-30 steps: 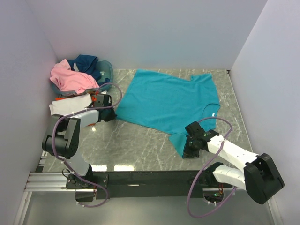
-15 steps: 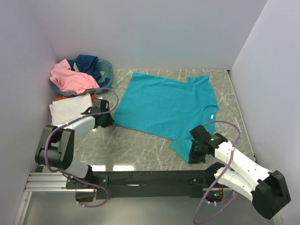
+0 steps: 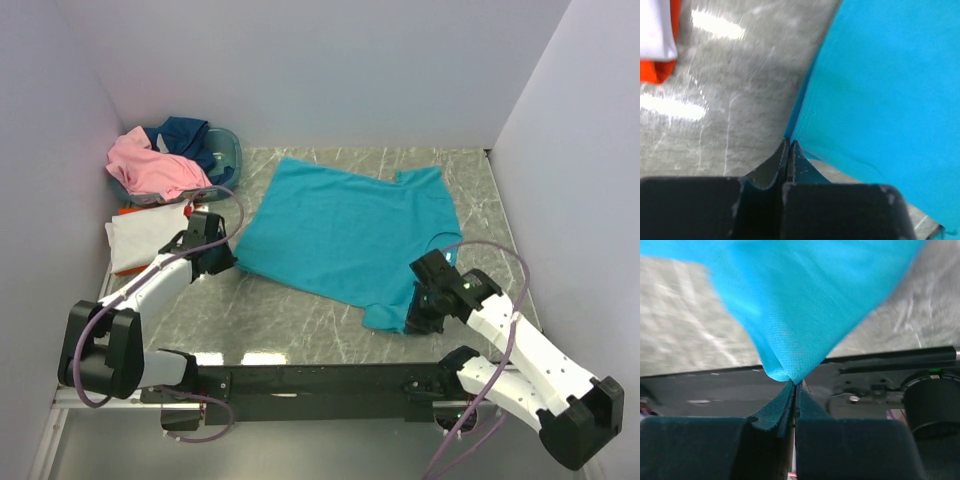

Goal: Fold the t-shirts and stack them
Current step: Fold the tshirt

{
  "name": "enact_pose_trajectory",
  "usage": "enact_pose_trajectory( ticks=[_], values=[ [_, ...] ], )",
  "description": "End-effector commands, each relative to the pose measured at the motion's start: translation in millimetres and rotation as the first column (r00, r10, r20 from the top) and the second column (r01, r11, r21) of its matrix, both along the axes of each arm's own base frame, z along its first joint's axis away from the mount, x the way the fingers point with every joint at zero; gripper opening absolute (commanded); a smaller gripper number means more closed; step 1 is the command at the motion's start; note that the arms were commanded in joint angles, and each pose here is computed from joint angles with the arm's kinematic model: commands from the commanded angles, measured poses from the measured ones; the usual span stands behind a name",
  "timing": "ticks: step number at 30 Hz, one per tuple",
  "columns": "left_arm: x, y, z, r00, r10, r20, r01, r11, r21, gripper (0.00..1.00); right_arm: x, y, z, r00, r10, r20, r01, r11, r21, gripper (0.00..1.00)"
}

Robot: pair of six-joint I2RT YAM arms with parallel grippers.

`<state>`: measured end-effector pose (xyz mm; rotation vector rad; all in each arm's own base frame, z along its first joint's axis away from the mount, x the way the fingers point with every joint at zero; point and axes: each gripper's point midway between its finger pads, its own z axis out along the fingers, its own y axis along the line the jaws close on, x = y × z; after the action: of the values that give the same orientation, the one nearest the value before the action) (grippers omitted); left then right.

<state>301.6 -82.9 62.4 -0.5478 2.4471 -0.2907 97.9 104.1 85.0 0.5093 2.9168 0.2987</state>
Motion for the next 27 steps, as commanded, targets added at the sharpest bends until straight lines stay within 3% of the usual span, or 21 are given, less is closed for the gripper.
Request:
enact_pose_trajectory(
  ticks=[1,8,16,27],
  values=[
    [22,-4,31,0.997,-0.033,0.068,0.032,0.999,0.008,0.00,30,-2,27,0.995,-0.011,0.097,0.016,0.998,-0.056,0.00],
    [57,-18,45,0.990,-0.088,0.111,0.090,0.996,-0.005,0.00,80,-13,38,0.986,0.002,0.168,0.028,0.984,-0.176,0.00],
    [92,-37,41,0.986,-0.136,0.092,0.140,0.989,-0.041,0.00,141,-39,60,0.958,-0.053,0.283,0.110,0.976,-0.189,0.00],
    [140,-45,51,0.983,-0.135,0.126,0.140,0.989,-0.038,0.00,207,-65,68,0.949,-0.039,0.313,0.129,0.954,-0.271,0.00]
  ],
)
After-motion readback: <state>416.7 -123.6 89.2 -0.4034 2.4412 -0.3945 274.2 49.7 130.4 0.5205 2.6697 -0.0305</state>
